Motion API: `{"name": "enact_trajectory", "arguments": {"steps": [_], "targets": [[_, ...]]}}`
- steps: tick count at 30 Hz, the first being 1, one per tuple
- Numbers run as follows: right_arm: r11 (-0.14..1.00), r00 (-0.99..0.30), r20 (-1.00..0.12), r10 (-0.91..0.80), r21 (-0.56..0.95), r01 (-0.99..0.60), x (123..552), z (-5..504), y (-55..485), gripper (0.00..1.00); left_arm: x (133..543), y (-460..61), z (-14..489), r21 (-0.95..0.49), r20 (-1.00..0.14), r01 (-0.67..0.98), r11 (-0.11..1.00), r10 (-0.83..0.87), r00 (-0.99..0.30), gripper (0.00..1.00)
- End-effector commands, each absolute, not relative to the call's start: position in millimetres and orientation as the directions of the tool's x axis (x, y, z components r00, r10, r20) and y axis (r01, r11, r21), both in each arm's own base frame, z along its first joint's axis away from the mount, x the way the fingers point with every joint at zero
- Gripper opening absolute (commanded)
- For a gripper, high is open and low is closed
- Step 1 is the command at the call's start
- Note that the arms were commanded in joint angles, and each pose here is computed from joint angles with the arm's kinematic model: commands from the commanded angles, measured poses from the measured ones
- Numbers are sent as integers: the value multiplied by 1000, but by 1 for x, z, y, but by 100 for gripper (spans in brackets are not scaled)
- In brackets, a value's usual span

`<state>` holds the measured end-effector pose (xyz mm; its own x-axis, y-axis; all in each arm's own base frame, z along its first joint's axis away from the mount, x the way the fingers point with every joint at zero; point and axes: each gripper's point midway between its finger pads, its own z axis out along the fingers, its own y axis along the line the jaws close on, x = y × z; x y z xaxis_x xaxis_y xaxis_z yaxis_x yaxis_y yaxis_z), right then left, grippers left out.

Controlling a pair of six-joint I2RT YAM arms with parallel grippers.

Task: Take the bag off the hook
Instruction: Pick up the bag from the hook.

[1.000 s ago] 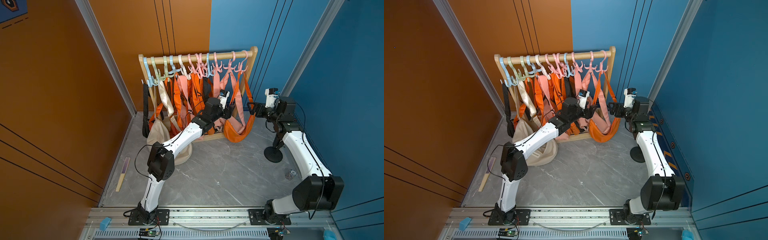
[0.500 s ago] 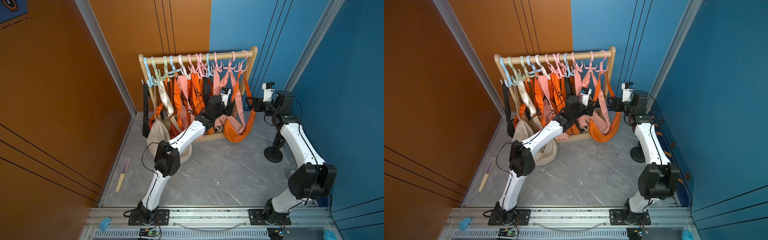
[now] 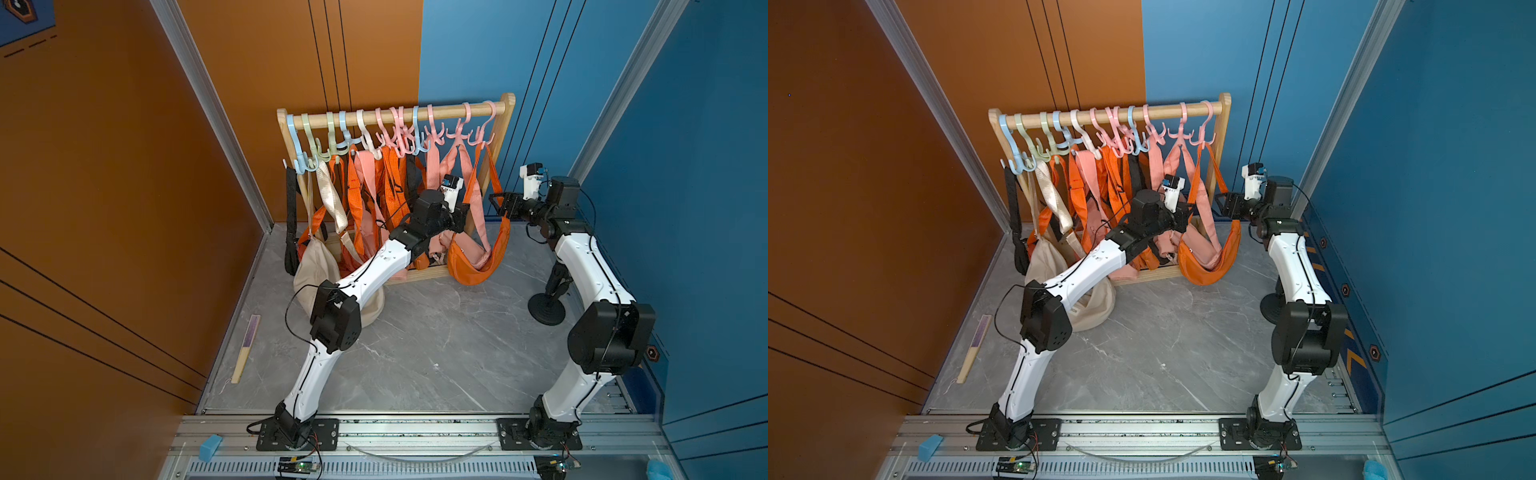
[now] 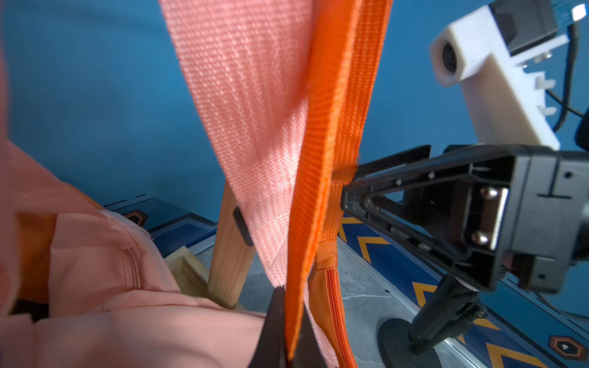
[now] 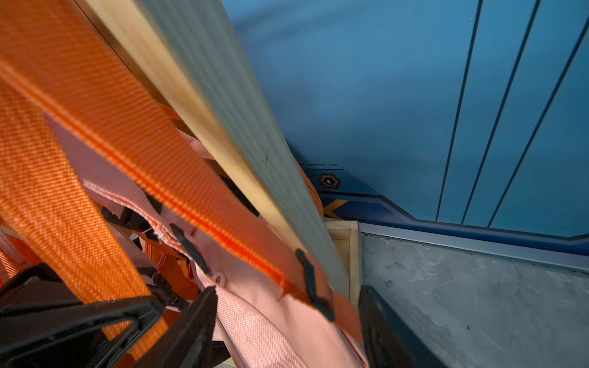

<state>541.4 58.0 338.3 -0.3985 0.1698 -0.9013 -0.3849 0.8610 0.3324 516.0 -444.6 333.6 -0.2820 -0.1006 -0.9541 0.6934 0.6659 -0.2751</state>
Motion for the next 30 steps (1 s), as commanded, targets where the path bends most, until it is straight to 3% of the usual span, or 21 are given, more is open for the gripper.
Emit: {"name": "enact_trajectory", "arguments": {"steps": [1,5,11,16,20,27,30], "targets": [[850,-400,-903,155,329,-412,548,342,60,72,506,-437,350,-294,-950,708,642,-114,-291,0],[853,-392,-907,154,322,-410,557,343,60,67,506,-438,347,-300,-948,709,639,-112,-299,0],[856,-394,-907,149,317,-409,564,341,59,43,507,-437,346,-305,-946,705,640,-117,-303,0],[862,-413,-901,131,309,-402,560,329,58,45,510,-433,351,-312,-945,701,641,-130,-301,0],[871,-444,-888,119,308,-382,559,308,55,63,510,-432,350,-317,-943,698,642,-133,-306,0],[881,-475,-874,107,304,-362,558,286,52,62,510,-429,349,-317,-942,694,646,-131,-309,0],[885,-485,-868,103,303,-354,558,280,50,53,511,-427,350,-320,-941,691,648,-134,-310,0]]}}
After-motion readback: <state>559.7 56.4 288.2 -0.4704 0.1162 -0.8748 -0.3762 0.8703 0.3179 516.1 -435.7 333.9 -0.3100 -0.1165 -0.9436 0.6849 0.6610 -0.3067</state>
